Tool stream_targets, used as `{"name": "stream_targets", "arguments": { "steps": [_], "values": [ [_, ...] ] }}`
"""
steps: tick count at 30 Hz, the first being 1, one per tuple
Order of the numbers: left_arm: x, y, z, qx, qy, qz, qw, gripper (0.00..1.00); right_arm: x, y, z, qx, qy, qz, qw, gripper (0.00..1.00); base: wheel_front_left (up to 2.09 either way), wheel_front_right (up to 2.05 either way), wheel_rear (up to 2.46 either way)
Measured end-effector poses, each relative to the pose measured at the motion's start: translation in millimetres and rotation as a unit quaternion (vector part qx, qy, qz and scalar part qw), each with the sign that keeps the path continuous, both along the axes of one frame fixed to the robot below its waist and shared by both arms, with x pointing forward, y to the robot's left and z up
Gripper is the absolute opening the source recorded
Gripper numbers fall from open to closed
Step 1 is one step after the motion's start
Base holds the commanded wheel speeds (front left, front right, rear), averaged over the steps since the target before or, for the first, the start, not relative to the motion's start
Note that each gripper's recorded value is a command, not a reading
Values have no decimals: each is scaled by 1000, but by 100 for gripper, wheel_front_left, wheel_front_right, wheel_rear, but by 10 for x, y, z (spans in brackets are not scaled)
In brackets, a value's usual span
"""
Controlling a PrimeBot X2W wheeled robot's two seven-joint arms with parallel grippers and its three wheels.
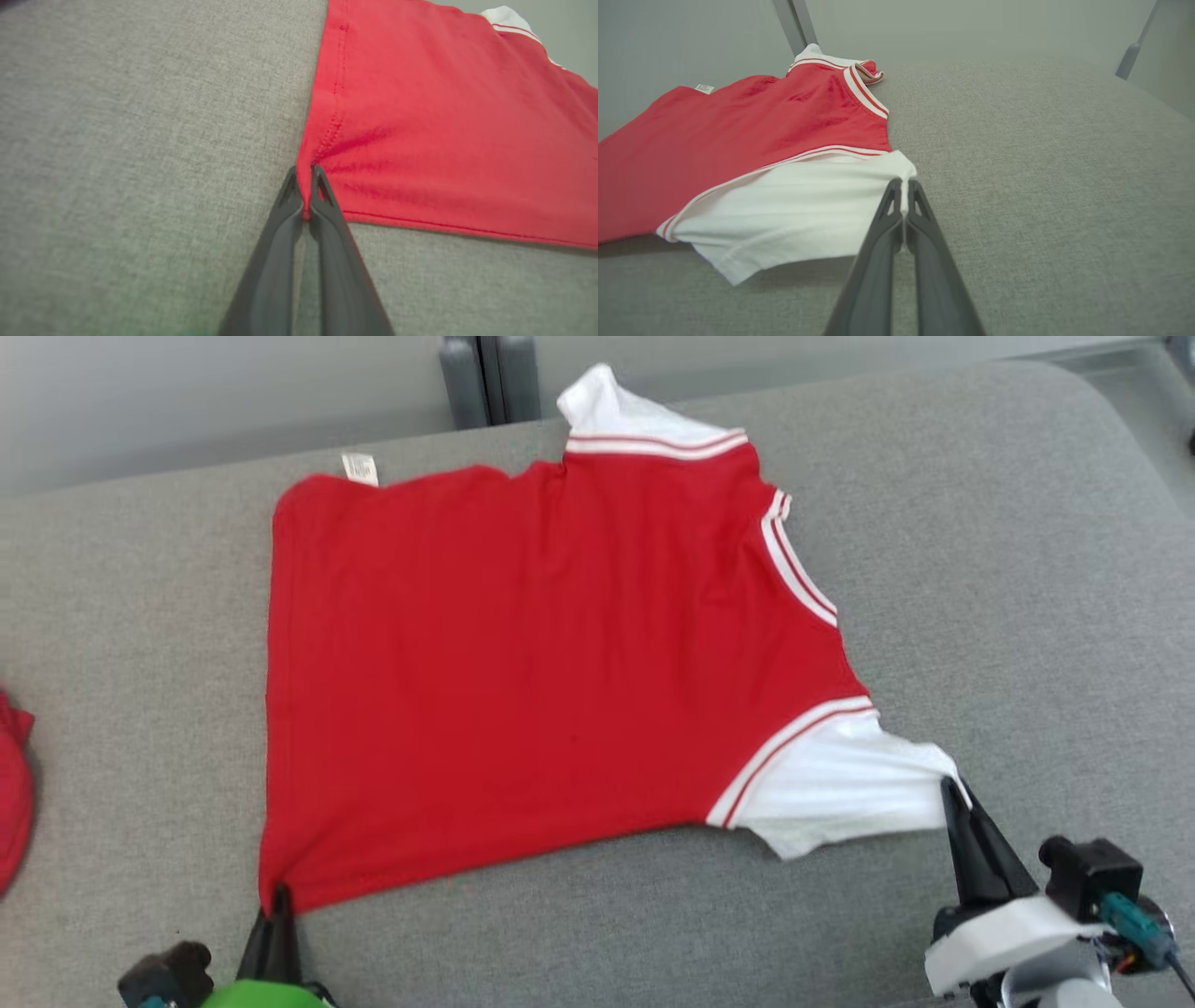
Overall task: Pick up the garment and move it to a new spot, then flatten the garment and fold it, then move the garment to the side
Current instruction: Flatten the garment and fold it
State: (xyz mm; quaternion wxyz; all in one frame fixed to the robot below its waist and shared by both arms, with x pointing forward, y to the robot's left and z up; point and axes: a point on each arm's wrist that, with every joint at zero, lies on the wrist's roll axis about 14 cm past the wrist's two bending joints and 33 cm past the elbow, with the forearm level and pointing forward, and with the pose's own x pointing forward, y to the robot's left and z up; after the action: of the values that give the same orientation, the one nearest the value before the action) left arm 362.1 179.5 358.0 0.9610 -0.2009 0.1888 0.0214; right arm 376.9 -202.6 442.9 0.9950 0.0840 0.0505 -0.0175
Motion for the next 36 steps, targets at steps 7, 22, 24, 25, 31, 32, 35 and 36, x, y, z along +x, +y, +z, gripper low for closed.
{"name": "stream_targets", "arguments": {
  "steps": [7,22,24,25,31,32,35,36],
  "values": [
    [-501,-81,-12,10,12,-11,1000,0,-484,-129,-101,2,22,-24,999,0,0,0,0],
    [-526,-205,383,6,-59,-23,998,0,-511,-125,190,15,-29,-25,999,0,0,0,0],
    [-361,-296,511,6,-82,-38,996,0,-380,-115,297,15,-46,-22,999,0,0,0,0],
    [-282,-342,556,6,-90,-45,995,0,-300,-107,358,15,-55,-20,998,0,0,0,0],
    [95,-408,618,10,-101,-61,993,0,149,51,603,6,-92,8,996,0,0,0,0],
    [152,-399,612,12,-100,-62,993,0,221,77,623,4,-94,12,995,0,0,0,0],
    [325,-377,620,15,-103,-63,993,0,423,99,683,-4,-103,17,995,0,0,0,0],
    [382,-383,624,16,-104,-66,992,0,489,101,692,-6,-104,18,994,0,0,0,0]
  ]
}}
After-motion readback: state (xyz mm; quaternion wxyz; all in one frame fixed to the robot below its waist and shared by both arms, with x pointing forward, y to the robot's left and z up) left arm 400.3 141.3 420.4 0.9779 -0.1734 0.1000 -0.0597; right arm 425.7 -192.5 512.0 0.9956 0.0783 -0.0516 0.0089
